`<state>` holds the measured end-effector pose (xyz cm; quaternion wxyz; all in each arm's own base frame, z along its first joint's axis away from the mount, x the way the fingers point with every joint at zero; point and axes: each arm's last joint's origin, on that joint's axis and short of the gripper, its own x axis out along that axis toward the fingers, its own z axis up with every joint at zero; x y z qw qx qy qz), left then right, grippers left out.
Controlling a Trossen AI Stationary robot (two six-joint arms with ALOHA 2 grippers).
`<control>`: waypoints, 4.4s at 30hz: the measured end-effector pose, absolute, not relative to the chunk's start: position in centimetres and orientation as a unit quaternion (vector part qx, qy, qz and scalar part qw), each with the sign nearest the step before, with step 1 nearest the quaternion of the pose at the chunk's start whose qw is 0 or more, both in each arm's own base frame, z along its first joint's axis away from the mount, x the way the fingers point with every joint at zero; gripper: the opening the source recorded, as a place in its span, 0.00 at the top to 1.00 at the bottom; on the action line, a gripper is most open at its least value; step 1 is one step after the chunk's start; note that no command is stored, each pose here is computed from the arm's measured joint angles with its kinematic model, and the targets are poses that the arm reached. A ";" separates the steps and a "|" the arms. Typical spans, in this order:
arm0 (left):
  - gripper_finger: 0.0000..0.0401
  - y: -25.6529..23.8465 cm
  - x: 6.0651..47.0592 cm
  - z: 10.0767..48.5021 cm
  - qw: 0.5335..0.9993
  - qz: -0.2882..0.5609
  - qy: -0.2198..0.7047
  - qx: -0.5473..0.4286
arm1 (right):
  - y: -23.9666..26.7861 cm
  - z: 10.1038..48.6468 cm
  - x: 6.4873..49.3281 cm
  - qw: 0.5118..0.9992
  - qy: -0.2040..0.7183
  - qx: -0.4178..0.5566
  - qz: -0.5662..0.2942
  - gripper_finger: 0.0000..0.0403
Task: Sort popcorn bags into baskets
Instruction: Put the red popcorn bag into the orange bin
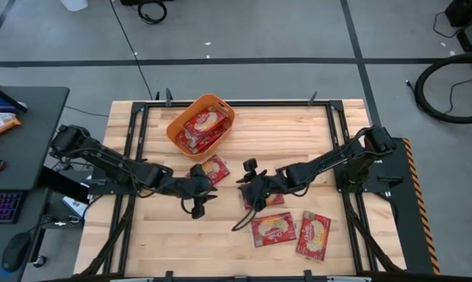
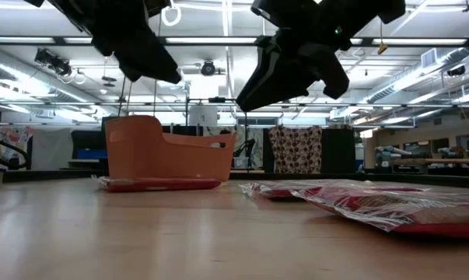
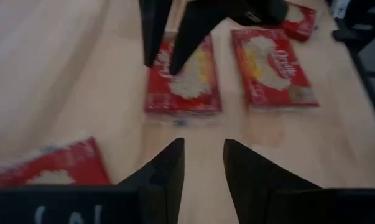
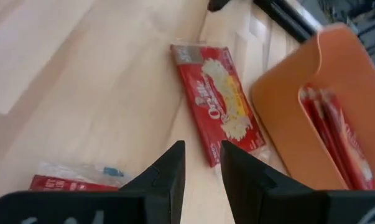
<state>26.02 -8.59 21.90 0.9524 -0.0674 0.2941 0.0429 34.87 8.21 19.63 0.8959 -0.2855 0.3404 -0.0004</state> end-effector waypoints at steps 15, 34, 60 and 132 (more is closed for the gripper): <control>0.71 -6.7 20.3 24.2 0.991 0.067 0.112 -0.019 | 8.6 21.1 35.5 0.921 0.325 -0.209 -0.040 0.74; 0.71 -6.0 17.6 26.3 0.993 0.018 -0.119 0.011 | 5.0 21.5 39.1 0.970 0.188 -0.152 0.037 0.74; 0.71 -8.4 17.1 24.0 0.996 -0.055 -0.005 -0.067 | 3.1 14.6 45.7 0.902 0.363 -0.225 0.058 0.55; 0.71 -7.0 12.9 18.7 0.977 -0.068 -0.140 -0.147 | 1.0 22.9 38.1 0.864 0.395 -0.309 0.032 0.99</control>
